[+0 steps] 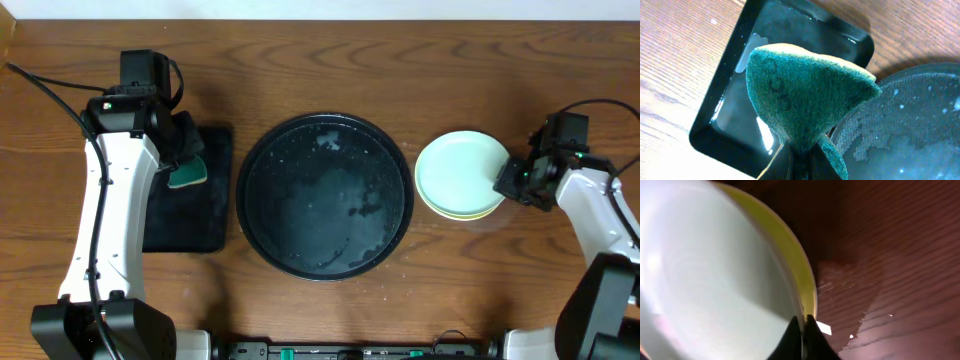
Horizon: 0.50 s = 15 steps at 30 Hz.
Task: Clean dirty plates on tray and stack at the side
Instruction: 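Lower the green plate onto the yellow plate stack and release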
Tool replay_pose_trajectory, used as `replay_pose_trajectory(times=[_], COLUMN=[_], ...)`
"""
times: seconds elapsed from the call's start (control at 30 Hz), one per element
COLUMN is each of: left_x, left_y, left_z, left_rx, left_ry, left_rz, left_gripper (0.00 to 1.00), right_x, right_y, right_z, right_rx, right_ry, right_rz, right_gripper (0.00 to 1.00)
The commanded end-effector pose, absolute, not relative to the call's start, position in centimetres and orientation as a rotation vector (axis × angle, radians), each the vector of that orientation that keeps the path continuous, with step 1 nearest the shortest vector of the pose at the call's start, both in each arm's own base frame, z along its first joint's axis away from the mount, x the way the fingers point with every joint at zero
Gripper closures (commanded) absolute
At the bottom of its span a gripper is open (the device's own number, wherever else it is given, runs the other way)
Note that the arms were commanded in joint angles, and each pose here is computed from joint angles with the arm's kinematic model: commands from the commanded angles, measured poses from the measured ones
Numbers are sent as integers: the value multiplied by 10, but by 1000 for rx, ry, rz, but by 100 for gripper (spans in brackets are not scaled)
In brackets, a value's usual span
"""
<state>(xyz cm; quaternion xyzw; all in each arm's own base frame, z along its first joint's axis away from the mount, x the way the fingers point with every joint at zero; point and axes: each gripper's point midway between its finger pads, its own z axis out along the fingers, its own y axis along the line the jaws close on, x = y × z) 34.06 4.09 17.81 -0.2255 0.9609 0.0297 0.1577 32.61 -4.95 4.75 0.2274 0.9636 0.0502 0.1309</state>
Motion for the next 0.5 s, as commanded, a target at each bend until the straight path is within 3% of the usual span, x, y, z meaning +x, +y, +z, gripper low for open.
replay_pose_trajectory(times=[0.0,0.07,0.3,0.4,0.47], left_x=[335,332,326,328,331], left_y=[42,42,42,44,46], left_z=[173,172,159,146,134], left_rx=[-576,-543,-420,-362,-338], left_ry=[2797,2817,2874,2877,2866], left_rz=[108,115,139,162,181], left_gripper=[93,93,93,92,93], right_x=[323,322,337,346,351], right_y=[-41,-41,-39,-34,-29], right_z=[43,46,90,115,130], right_rx=[636,639,581,503,449], right_ry=[2829,2835,2841,2832,2825], right_rz=[171,171,197,208,207], right_gripper=[77,58,42,23,18])
